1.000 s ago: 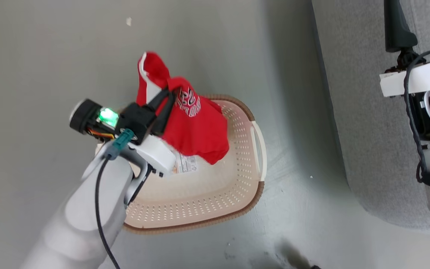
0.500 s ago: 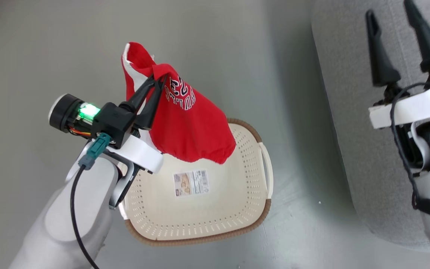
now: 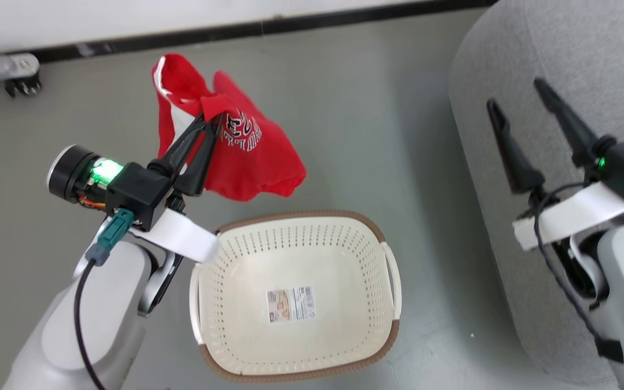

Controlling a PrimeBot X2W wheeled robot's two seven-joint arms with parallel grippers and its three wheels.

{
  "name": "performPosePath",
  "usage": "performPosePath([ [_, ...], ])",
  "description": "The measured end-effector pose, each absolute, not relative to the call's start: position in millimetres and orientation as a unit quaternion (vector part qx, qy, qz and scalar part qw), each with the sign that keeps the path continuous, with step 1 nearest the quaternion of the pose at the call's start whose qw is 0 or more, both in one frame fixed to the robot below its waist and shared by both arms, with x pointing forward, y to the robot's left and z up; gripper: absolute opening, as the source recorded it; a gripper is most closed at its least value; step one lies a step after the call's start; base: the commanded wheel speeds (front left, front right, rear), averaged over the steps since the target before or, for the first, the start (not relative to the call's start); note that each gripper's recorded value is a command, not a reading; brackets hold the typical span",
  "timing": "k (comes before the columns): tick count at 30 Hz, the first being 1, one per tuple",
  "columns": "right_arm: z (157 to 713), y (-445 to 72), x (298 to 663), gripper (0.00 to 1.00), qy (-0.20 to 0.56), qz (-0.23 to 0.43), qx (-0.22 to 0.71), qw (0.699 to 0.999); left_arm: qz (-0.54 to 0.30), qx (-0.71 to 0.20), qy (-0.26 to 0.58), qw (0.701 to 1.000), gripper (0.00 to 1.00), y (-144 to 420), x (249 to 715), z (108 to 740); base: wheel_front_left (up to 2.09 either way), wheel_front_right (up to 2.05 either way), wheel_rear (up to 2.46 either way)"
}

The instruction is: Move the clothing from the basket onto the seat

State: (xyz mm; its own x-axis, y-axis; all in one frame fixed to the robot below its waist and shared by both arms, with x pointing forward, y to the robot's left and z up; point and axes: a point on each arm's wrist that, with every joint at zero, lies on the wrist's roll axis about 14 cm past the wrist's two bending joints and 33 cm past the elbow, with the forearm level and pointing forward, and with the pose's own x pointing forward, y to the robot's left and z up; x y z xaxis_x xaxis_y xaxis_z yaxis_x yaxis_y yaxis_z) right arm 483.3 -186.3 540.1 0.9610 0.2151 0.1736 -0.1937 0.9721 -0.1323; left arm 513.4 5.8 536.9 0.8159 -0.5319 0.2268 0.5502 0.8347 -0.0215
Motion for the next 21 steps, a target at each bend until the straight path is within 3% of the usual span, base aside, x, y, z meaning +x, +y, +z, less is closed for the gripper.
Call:
performPosePath([
  [21,554.2,-129.9,411.6,1.00,-0.092,0.216,-0.072,0.969,-0.302,-0.011,-0.225,0.926,0.00,13.8,461.9,646.4,0.00,0.00,0.00],
])
